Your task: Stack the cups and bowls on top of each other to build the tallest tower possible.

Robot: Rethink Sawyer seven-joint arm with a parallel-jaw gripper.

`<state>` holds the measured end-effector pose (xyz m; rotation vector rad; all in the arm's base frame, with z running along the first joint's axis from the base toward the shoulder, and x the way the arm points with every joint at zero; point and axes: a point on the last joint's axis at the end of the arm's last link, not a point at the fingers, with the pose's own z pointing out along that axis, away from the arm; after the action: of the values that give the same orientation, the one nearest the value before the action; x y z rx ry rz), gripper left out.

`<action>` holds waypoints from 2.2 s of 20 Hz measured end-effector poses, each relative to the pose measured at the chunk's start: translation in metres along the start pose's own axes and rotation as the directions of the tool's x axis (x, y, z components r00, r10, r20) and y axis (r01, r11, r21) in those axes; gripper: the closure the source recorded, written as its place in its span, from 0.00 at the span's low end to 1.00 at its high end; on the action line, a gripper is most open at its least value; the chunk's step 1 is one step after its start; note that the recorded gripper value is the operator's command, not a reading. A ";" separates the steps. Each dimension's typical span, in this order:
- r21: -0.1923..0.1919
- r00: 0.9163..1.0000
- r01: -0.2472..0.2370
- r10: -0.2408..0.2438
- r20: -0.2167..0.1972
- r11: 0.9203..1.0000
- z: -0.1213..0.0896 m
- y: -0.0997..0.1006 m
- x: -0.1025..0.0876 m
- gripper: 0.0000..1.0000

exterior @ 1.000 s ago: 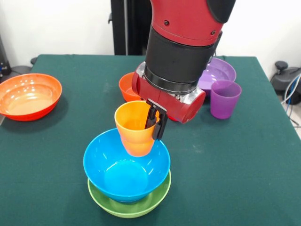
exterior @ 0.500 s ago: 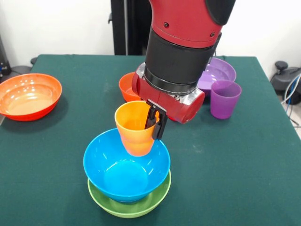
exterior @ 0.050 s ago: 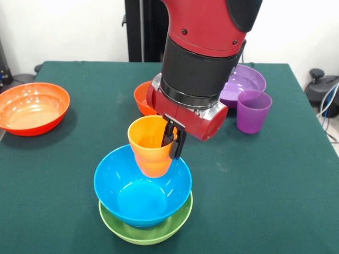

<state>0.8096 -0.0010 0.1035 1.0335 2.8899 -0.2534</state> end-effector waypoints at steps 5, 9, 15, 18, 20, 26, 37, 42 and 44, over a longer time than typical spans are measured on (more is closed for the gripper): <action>0.002 1.000 -0.001 0.001 0.002 1.000 0.003 -0.003 0.000 1.00; 0.004 1.000 -0.004 0.004 -0.001 1.000 0.007 -0.008 0.000 1.00; 0.005 1.000 -0.013 0.013 0.000 1.000 0.013 -0.016 -0.004 1.00; 0.004 1.000 -0.016 0.016 0.004 1.000 0.014 -0.019 -0.006 1.00; 0.001 1.000 -0.017 0.017 0.011 1.000 0.015 -0.020 -0.008 1.00; -0.004 0.999 -0.019 0.020 0.030 1.000 0.016 -0.022 -0.011 1.00; 0.006 0.999 -0.021 0.021 0.032 1.000 0.021 -0.026 -0.012 1.00; 0.007 0.999 -0.020 0.020 0.029 1.000 0.023 -0.026 -0.011 1.00; 0.007 0.999 -0.020 0.020 0.029 1.000 0.024 -0.025 -0.010 1.00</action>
<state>0.8016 -0.0311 0.0847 1.0504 2.8538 -0.2760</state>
